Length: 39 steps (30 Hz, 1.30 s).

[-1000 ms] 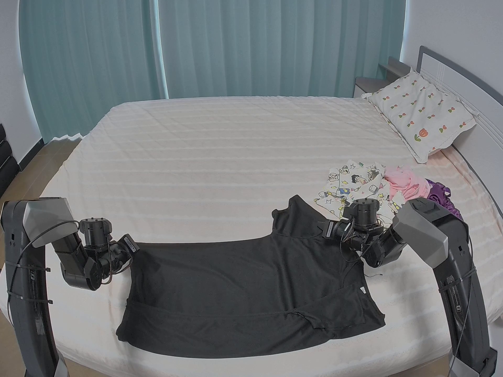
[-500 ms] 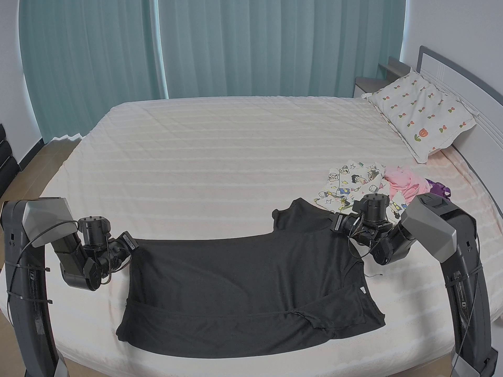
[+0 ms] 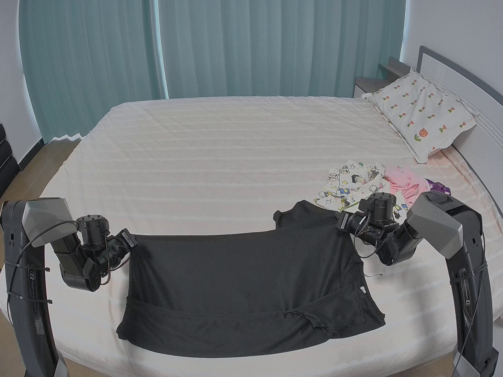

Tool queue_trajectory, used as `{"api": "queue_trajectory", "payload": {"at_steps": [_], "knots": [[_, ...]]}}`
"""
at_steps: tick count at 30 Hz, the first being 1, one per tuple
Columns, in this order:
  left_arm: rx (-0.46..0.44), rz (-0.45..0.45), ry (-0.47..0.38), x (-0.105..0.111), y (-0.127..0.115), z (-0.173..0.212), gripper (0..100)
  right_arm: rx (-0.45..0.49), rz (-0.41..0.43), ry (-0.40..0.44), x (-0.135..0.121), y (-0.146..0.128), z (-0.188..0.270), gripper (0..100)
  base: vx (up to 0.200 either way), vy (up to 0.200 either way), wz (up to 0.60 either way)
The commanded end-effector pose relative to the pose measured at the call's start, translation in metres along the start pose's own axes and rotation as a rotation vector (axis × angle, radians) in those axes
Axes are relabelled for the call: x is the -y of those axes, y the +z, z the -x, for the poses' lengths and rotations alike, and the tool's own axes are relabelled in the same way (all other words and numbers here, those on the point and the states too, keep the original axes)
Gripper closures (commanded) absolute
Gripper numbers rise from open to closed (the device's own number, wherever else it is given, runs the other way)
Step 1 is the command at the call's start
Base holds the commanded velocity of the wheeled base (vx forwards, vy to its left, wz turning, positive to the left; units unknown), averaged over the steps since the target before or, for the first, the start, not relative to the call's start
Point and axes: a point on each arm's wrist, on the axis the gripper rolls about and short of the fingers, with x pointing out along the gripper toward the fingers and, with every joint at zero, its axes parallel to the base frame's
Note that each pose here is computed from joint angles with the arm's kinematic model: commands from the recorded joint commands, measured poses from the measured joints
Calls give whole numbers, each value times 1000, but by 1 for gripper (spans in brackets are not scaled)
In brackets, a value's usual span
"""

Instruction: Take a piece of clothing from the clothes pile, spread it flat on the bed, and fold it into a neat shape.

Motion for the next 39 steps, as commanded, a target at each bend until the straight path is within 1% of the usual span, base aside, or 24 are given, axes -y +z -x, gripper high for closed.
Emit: {"api": "queue_trajectory", "payload": {"at_steps": [1,2,6,9,11,12,18,25,30,33,39], "knots": [[-8,-19,10,-2,-2,3,100,-4,1,-1,0,-1,6,100,0,0,0],[-2,-58,12,-2,0,6,100,-1,1,2,-2,3,13,100,0,0,0],[-7,-85,14,-1,-1,9,100,-19,-8,10,-4,14,33,100,0,0,0],[1,-101,15,0,2,10,100,-57,-14,27,-4,11,45,100,0,0,0],[9,-103,15,-1,5,11,100,-57,-15,26,-3,11,47,100,0,0,0],[19,-102,14,1,9,14,100,-35,-12,32,-3,11,48,100,0,0,0],[6,-110,28,1,8,28,100,-24,-8,40,-2,4,53,100,0,0,0],[-47,-197,60,-5,-4,40,100,-59,-9,34,-3,-10,72,100,0,0,0],[-88,-227,88,-13,-11,49,100,-94,-3,26,-3,-20,90,100,0,0,0],[-135,-250,109,-18,-21,58,100,-116,-3,24,-3,-25,101,100,0,0,0],[-164,-282,121,-26,-36,73,100,-189,12,16,3,-46,121,100,0,0,0]]}}
